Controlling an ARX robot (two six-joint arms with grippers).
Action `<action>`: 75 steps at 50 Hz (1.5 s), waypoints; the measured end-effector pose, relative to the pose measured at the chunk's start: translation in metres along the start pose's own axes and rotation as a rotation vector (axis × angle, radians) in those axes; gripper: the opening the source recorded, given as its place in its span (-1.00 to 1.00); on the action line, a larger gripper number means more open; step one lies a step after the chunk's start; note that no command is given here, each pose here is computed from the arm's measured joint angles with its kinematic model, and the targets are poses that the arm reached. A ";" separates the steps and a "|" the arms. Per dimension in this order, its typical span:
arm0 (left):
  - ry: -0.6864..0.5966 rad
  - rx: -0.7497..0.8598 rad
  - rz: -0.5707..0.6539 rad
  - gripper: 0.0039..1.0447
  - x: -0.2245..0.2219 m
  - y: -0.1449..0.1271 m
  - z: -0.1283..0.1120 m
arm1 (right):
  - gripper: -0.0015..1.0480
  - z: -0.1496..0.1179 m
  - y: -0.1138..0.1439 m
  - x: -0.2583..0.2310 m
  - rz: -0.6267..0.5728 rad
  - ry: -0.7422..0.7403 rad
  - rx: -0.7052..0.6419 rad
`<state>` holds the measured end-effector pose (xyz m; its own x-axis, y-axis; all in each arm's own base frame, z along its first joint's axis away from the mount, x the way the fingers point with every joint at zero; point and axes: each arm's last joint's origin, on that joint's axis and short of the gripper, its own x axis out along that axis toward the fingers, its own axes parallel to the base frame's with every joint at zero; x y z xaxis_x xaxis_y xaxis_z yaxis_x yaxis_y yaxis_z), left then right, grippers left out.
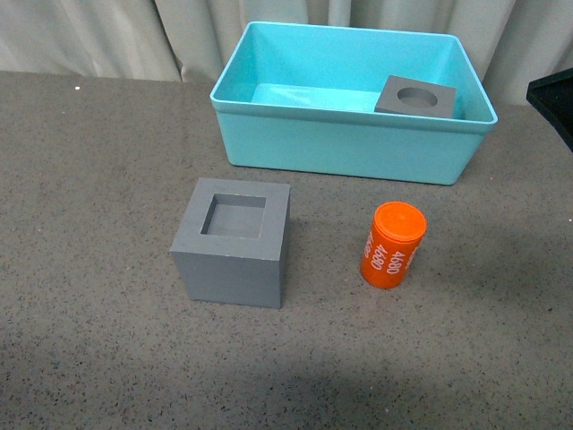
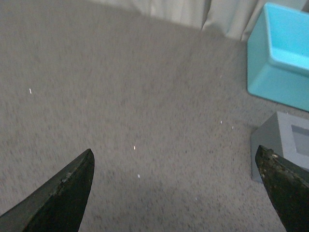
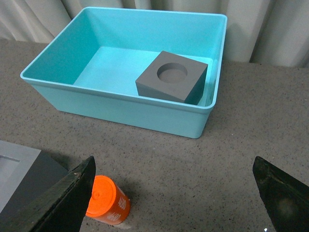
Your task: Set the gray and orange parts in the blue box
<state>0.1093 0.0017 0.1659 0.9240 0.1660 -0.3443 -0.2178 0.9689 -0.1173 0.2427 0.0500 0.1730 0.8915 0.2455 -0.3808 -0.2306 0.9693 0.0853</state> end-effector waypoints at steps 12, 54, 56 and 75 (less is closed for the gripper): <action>0.046 -0.079 -0.104 0.88 0.045 -0.020 0.033 | 0.81 0.000 0.000 0.000 0.002 -0.001 -0.003; 0.458 0.128 -0.416 0.88 0.176 -0.126 -0.001 | 0.81 0.000 0.000 0.000 0.001 -0.001 -0.006; 0.464 0.135 -0.420 0.88 0.178 -0.126 -0.004 | 0.81 0.000 0.000 0.000 0.002 -0.001 -0.006; 0.580 0.140 -0.397 0.25 0.198 -0.132 -0.020 | 0.81 0.000 0.001 0.000 0.002 -0.001 -0.006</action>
<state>0.3146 -0.0972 0.0946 0.6009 -0.2908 -0.7446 0.1789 0.9568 -0.2293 0.2425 0.0504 0.1733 0.8915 0.2477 -0.3794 -0.2349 0.9687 0.0805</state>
